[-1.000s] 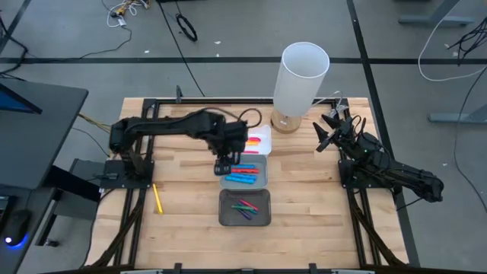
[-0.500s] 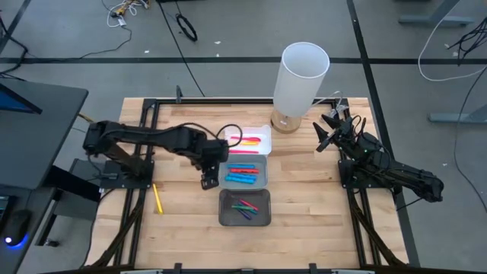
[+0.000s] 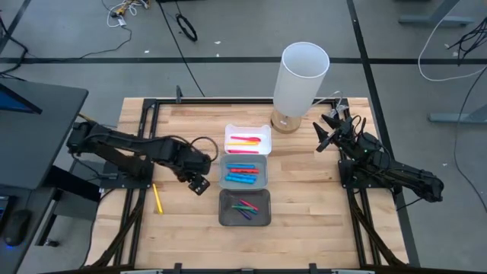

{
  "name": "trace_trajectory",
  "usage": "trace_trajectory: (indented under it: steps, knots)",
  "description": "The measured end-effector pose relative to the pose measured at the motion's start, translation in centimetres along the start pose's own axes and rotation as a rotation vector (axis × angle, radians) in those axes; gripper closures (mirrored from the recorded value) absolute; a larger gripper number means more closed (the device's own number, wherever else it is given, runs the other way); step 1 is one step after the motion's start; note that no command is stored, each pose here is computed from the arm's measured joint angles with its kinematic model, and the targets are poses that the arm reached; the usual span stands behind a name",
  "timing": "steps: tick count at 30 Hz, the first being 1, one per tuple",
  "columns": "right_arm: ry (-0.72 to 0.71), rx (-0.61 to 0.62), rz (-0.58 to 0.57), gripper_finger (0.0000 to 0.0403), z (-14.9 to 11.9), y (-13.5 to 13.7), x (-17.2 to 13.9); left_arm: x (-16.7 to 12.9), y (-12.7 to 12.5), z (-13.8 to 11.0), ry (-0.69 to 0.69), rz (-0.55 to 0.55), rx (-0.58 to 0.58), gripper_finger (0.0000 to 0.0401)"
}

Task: Pick & Place Markers
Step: Put the yellow marker pen into the white bin

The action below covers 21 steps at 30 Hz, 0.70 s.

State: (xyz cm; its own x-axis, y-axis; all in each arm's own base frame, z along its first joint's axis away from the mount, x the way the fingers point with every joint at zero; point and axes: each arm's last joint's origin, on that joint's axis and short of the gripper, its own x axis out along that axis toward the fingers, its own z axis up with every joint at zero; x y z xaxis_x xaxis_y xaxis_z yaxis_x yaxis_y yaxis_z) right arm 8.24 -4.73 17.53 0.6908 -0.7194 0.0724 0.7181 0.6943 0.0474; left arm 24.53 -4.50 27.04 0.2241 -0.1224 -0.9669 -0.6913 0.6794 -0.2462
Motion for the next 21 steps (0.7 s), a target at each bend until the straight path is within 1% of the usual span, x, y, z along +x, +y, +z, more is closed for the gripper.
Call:
trace_trajectory:
  steps: [3, 7, 14, 17, 21]
  knots:
    - [0.0, 0.0, 0.0, 0.0152, 0.0, 0.0, 0.0, 0.6, 0.7, -1.4, 0.02, 0.021, -0.149, 0.0179]
    - [0.0, 0.0, 0.0, 0.0152, 0.0, 0.0, 0.0, 1.7, 1.5, -3.3, 0.053, 0.062, -0.3, 0.0179]
    - [0.0, 0.0, 0.0, 0.0152, 0.0, 0.0, 0.0, 3.8, 2.5, -6.1, 0.089, 0.16, -0.468, 0.0179]
    - [0.0, 0.0, 0.0, 0.0152, 0.0, 0.0, 0.0, 4.6, 2.8, -7.0, 0.099, 0.2, -0.526, 0.0179]
    - [0.0, 0.0, 0.0, 0.0152, 0.0, 0.0, 0.0, 5.3, 3.3, -8.1, 0.128, 0.247, -0.635, 0.0179]
